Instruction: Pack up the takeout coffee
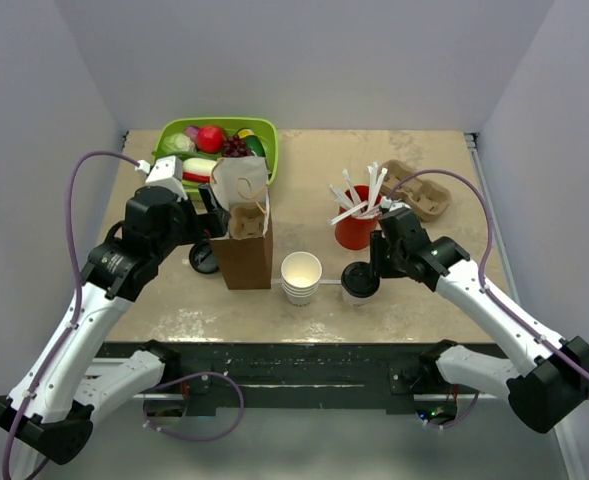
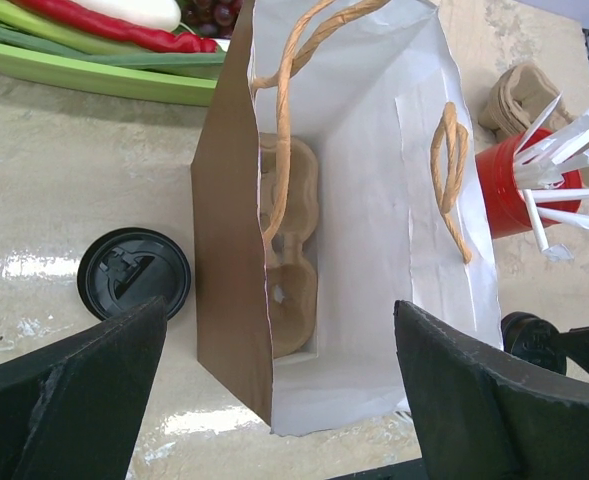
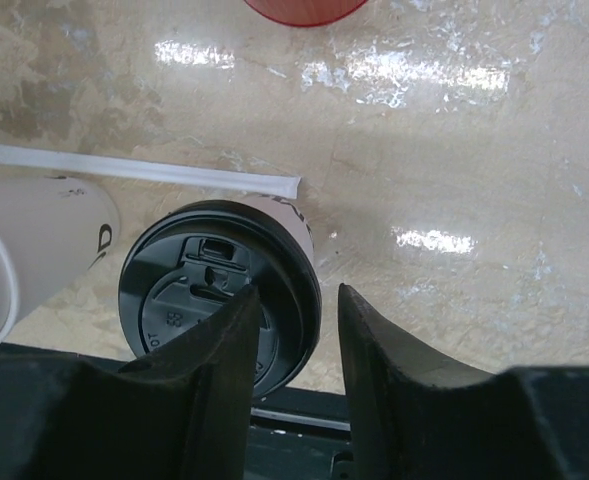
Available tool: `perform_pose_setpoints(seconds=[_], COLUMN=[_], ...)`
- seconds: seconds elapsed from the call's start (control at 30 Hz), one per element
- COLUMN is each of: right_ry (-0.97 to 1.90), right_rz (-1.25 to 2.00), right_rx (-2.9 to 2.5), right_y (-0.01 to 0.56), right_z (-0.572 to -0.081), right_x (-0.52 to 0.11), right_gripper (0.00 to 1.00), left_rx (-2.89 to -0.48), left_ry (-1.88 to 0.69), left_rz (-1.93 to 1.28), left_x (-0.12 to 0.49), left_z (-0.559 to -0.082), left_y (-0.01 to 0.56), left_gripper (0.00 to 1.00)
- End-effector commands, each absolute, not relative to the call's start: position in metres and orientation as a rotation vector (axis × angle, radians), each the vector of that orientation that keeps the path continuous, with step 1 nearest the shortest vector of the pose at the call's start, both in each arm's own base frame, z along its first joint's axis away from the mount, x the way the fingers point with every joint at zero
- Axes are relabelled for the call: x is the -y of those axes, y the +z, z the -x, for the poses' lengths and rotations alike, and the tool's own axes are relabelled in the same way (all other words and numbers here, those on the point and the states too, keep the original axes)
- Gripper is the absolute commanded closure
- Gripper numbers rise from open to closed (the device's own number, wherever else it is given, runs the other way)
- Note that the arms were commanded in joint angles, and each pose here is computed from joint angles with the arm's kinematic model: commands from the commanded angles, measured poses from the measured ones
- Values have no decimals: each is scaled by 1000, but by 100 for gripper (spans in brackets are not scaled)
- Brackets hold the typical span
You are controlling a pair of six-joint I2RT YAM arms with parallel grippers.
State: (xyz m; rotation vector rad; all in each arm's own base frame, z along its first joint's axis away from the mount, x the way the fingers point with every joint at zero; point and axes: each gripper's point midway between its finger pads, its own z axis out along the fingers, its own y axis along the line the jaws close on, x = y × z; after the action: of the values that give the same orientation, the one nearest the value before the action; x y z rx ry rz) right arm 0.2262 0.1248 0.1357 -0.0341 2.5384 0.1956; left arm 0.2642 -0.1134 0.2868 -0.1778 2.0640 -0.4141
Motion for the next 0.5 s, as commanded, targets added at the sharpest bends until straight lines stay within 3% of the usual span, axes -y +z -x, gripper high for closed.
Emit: perform_pose_setpoints(seconds=[0.0,0.47], right_ry=[181,260], right_rz=[43,111], right_rx=[-2485,-2550], right_y=[137,127], right_z=[-243,-226], right_x=[-126,-134], right_gripper=[62,65], left_rx=[-2029,-2030], left_ry=[-433,-436], left_rz=[157,165], left_x=[118,118], left_z=[-270,-271], left_y=[297,296], left_gripper=[0,0])
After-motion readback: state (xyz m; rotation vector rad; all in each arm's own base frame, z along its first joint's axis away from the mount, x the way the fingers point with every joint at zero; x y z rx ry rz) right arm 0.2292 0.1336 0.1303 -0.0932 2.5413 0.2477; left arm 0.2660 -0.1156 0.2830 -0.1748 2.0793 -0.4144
